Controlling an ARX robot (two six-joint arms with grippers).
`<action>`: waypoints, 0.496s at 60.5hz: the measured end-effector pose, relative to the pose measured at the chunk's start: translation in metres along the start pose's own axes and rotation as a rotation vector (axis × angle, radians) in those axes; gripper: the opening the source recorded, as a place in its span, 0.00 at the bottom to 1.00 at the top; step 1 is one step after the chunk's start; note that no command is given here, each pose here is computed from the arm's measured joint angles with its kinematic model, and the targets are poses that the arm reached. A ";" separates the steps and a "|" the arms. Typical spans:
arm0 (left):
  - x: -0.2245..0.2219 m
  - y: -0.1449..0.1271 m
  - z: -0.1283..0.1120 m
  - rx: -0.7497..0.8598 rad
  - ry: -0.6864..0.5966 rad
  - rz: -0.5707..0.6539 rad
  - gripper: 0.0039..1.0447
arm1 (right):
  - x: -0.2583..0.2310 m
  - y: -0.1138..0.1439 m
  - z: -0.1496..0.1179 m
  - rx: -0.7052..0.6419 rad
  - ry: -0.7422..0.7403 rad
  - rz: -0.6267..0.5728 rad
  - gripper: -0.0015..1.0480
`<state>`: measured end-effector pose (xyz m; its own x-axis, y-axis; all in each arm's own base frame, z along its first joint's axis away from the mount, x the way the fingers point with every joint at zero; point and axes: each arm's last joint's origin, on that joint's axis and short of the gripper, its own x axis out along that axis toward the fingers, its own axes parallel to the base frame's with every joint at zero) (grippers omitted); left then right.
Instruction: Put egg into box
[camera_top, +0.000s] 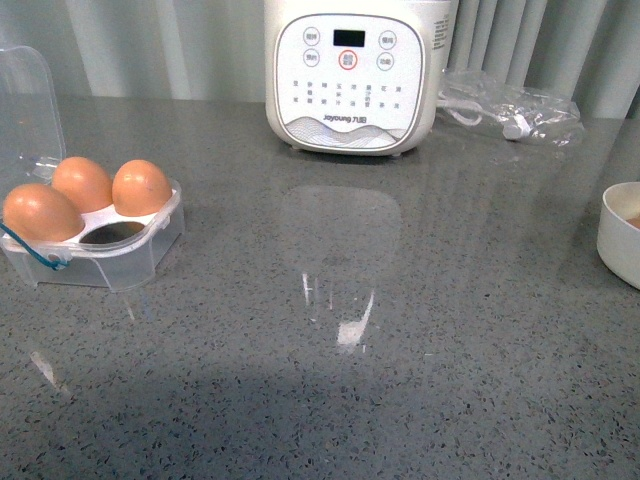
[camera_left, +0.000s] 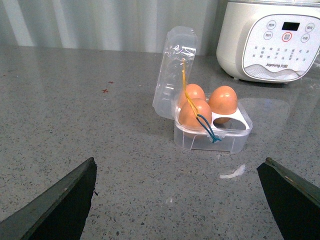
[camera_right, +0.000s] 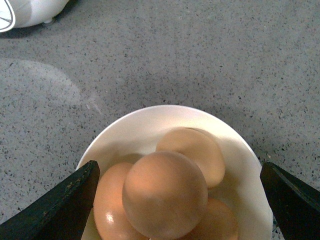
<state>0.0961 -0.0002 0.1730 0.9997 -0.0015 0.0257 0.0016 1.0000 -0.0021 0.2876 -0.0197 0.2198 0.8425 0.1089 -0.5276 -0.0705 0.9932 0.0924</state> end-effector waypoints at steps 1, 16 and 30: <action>0.000 0.000 0.000 0.000 0.000 0.000 0.94 | 0.000 0.000 -0.001 0.000 0.003 0.002 0.93; 0.000 0.000 0.000 0.000 0.000 0.000 0.94 | 0.000 -0.005 -0.005 -0.006 0.013 0.003 0.80; 0.000 0.000 0.000 0.000 0.000 0.000 0.94 | 0.000 -0.006 -0.004 -0.020 0.005 0.006 0.47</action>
<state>0.0961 -0.0002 0.1730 0.9997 -0.0015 0.0257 0.0016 1.0000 -0.0021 0.2854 -0.0252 0.2161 0.8391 0.1149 -0.5317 -0.0860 0.9932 0.0790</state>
